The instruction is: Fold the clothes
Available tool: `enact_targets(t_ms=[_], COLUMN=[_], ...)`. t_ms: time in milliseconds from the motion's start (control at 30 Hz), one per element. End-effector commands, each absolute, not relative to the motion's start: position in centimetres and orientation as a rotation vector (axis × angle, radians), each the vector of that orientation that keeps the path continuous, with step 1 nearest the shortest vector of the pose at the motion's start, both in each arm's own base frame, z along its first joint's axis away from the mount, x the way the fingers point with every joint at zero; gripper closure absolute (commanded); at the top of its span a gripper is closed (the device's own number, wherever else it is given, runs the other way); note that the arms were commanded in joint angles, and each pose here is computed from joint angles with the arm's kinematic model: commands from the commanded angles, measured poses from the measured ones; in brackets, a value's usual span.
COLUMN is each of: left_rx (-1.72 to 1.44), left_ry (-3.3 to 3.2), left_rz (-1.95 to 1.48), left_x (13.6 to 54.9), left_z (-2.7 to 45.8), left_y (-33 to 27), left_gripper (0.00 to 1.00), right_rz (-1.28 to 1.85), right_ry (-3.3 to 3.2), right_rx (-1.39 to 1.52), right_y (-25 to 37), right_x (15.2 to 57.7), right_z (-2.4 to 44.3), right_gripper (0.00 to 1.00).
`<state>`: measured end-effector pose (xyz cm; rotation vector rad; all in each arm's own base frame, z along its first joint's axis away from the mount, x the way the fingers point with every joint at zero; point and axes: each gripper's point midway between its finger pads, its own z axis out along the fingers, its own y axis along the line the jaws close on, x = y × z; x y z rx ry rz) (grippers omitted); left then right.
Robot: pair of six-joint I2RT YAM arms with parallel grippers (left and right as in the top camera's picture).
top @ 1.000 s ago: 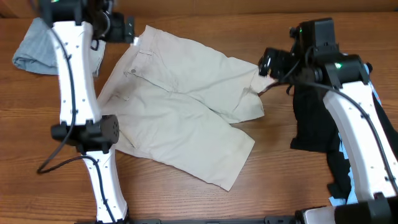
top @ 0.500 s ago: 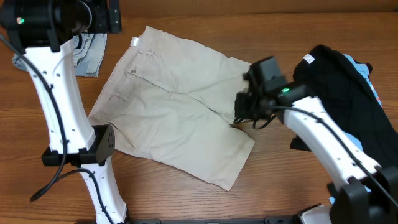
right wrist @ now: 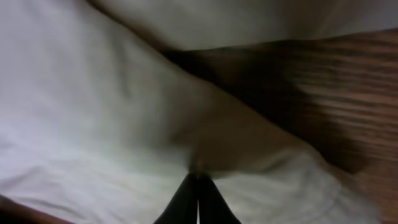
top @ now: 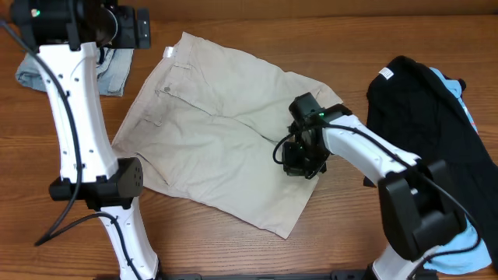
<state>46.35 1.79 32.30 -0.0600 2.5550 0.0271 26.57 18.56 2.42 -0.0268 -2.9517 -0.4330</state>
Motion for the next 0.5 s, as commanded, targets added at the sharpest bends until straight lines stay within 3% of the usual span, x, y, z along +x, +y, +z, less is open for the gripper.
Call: enact_targets(t_ms=[0,467], left_rx=[-0.097,-0.072], left_ry=[2.597,2.711], left_rz=[0.069,0.069], left_x=[46.6,48.8], left_z=[30.7,23.9], left_y=[2.7,1.8], left_gripper=[0.04,0.0], right_rz=[-0.398,-0.301], right_ry=[-2.918,-2.872], right_rx=[-0.015,-0.043], right_y=[18.3,13.9], right_x=[26.1,26.3], right_z=[1.3,-0.3], right_gripper=[0.95,0.93])
